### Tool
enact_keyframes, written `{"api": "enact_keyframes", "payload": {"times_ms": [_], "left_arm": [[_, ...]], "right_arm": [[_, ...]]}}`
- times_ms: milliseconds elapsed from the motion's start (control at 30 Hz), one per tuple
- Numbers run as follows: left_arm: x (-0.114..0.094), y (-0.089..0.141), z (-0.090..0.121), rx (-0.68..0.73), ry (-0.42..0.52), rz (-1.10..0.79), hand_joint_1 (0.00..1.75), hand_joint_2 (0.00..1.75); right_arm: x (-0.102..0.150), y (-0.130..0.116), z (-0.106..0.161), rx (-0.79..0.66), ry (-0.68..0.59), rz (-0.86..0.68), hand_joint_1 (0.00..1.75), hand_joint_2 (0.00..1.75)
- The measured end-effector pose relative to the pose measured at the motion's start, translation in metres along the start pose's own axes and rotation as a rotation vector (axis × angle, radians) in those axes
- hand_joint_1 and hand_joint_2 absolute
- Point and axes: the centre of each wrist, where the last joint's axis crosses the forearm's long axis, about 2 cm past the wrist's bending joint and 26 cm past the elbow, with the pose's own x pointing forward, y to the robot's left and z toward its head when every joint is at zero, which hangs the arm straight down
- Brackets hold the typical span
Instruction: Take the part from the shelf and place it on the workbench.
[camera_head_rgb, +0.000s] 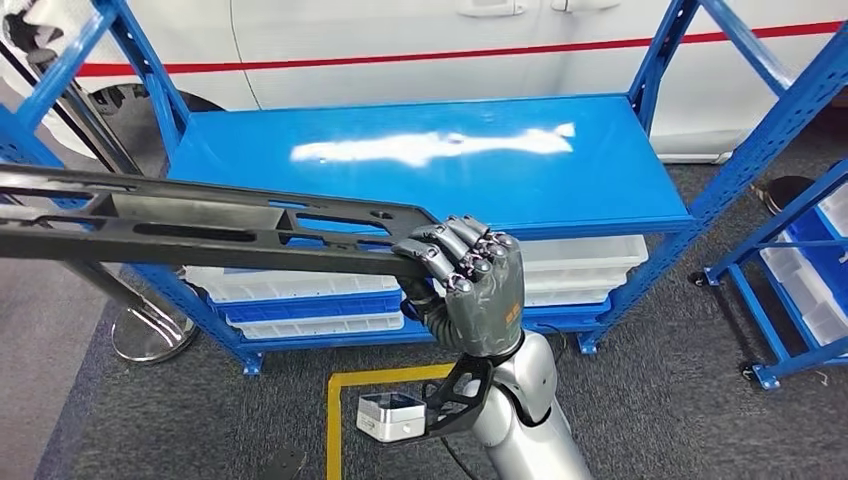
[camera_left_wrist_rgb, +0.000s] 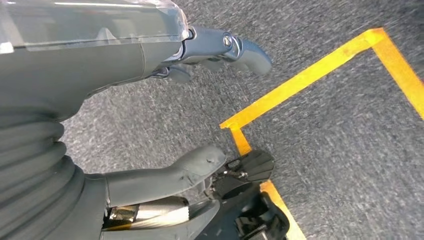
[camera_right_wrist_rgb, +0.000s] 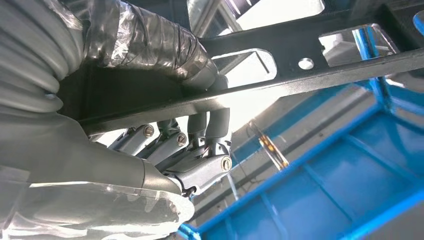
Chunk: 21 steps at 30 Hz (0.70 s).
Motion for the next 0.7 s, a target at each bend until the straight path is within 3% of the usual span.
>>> {"api": "enact_keyframes", "payload": {"times_ms": [333,533,700], "left_arm": [[-0.005,-0.002,0.002,-0.032,0.01,-0.018,0.0,1.75],[0.004,-0.001,-0.001,-0.035,-0.008,-0.037,0.0,1.75],[0.009,-0.004,-0.003,-0.038,-0.017,-0.036,0.0,1.75]], "right_arm": [[0.005,0.007,0.005,0.052,0.014,-0.002,1.75,1.75],[0.005,0.005,0.005,0.055,-0.004,0.01,1.75,1.75],[0.006,0.001,0.0,0.047,-0.093,0.042,1.75,1.75]]}}
